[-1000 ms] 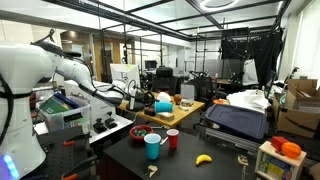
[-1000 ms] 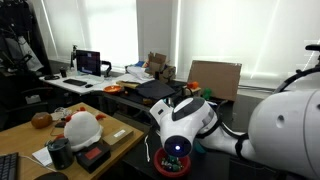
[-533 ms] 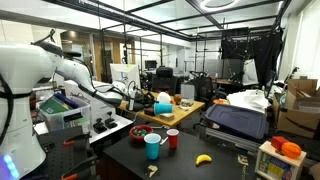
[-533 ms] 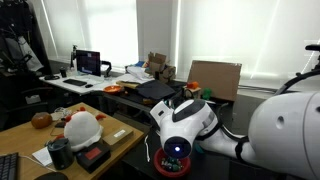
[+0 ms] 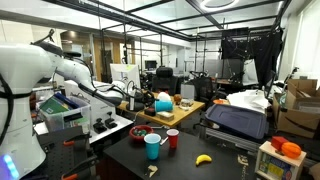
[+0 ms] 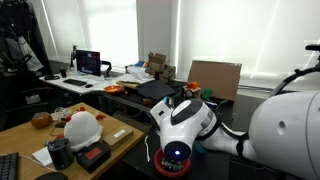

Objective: Pick up the cup and pour it's contents in the bowl

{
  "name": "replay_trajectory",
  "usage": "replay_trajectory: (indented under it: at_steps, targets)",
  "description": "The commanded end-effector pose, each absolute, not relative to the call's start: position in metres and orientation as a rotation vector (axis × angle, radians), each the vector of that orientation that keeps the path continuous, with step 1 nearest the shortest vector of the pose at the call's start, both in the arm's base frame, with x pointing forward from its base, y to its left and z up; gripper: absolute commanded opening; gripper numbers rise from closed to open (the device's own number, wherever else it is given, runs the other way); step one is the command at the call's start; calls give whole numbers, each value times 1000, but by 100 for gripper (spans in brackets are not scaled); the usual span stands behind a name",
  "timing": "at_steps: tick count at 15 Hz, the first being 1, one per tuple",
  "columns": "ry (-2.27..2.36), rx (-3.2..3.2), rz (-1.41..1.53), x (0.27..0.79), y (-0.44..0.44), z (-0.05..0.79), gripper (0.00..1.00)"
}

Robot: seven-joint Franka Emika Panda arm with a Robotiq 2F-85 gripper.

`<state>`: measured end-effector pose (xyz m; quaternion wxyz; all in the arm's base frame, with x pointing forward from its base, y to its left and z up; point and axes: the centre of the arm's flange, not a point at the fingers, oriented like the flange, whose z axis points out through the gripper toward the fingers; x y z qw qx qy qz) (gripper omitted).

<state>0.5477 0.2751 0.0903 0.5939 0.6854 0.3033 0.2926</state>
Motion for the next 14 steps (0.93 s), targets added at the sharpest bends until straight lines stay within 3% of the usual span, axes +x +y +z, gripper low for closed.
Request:
replay_trajectory:
  at_steps: [1, 14]
  targets:
    - [661, 1548, 702, 550, 275, 93, 1]
    - [534, 1488, 707, 553, 273, 101, 1]
